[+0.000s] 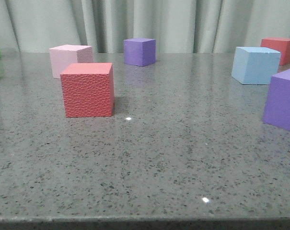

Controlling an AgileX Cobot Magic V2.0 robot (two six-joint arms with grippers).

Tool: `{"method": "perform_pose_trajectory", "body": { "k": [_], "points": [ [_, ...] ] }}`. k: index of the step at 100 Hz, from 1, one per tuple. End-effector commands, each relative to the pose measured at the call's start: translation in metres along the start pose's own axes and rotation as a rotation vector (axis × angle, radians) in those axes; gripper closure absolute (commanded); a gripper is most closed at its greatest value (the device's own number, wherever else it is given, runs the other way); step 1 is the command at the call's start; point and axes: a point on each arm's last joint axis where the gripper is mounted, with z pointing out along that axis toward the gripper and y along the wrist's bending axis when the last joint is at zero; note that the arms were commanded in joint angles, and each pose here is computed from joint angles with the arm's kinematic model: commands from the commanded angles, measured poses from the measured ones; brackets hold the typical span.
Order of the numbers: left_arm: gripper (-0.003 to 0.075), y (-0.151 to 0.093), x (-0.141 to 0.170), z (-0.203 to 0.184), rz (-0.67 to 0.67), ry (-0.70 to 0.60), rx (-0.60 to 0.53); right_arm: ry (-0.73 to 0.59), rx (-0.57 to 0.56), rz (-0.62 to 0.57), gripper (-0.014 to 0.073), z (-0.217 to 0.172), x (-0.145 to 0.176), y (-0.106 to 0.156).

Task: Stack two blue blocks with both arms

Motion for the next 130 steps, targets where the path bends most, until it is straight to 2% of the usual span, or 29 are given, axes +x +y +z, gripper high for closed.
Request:
{"method": "perform_pose_trajectory", "body": {
  "k": [1,25,46,86,130],
  "points": [
    [0.0121,0.000,-0.017,0.001,-0.004,-0.078,0.001,-0.020,-0.029,-0.017,-0.0018,0.002,-0.026,0.010],
    [0.0121,0.000,-0.016,0.006,-0.004,-0.059,0.000,0.111,-0.022,-0.029,-0.0018,0.054,-0.072,0.031],
    [0.0121,0.000,-0.017,0.006,-0.004,-0.061,0.000,0.222,-0.024,-0.015,-0.0018,0.108,-0.093,0.042],
    [0.0121,0.000,-0.017,0.006,-0.004,-0.059,0.000,0.340,-0.012,-0.047,-0.0018,0.192,-0.097,0.051],
    [0.0121,0.000,-0.017,0.006,-0.004,-0.059,0.000,0.409,-0.025,-0.065,-0.0018,0.230,-0.088,0.054]
  ]
}}
